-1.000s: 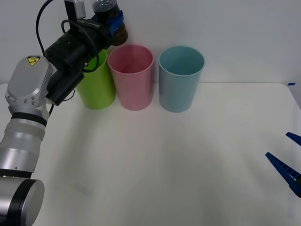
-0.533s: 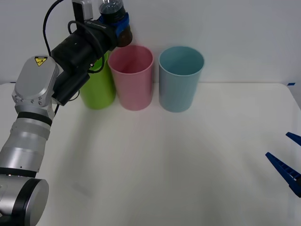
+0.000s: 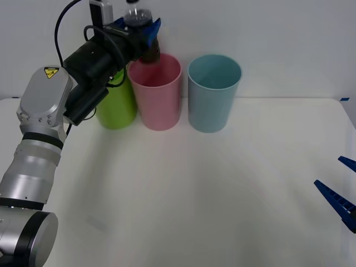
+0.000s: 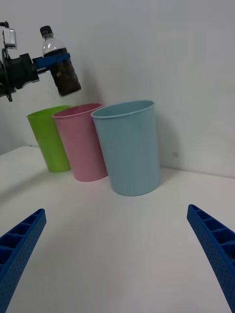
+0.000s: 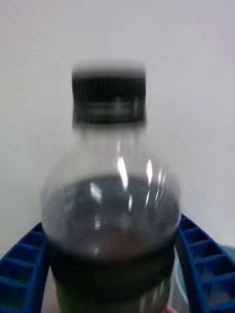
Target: Grasp the object on the table and drop it into the matching bin: aluminum can to the light blue bin, PET bottle to the pink bin.
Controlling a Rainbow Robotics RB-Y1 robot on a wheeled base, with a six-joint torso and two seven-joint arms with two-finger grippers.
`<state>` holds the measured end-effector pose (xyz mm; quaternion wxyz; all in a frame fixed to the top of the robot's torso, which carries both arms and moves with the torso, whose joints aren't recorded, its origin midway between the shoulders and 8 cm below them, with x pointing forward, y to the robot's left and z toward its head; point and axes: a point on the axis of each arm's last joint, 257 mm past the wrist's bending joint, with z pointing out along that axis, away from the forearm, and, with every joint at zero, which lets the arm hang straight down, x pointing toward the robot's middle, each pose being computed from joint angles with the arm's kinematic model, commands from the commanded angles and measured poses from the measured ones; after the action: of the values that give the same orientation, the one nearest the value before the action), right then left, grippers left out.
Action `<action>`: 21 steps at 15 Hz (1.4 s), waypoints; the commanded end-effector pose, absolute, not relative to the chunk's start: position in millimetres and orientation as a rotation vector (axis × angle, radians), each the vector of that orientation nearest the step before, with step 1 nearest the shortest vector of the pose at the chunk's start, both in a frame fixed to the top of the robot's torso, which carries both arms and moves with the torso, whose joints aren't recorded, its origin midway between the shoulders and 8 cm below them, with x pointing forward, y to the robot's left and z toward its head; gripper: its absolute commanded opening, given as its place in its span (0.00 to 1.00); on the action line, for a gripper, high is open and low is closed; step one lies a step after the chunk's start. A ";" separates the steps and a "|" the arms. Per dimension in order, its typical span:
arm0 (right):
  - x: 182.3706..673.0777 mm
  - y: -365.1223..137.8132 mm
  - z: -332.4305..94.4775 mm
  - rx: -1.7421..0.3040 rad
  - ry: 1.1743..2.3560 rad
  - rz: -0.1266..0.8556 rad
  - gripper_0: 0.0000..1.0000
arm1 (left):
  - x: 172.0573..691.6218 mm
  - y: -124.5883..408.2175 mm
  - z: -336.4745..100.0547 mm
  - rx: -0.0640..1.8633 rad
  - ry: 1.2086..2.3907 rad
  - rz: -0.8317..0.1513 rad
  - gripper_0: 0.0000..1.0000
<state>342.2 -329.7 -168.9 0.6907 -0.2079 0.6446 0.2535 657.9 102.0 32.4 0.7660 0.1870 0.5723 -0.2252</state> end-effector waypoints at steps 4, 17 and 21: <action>342.3 -329.7 -168.9 -0.465 1.441 0.567 1.00 | 652.3 103.1 23.0 0.393 1.250 -0.537 1.00; 342.3 -329.7 -168.9 -0.465 1.441 0.567 1.00 | 550.4 246.4 -39.9 0.382 1.265 -0.531 1.00; 342.3 -329.7 -168.9 -0.465 1.441 0.567 1.00 | 505.1 295.1 -79.4 0.433 1.330 -0.495 1.00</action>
<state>342.3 -329.7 -168.9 0.6907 -0.2080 0.6445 0.2535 513.5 287.0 -72.2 0.7420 0.1912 0.6003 -0.2292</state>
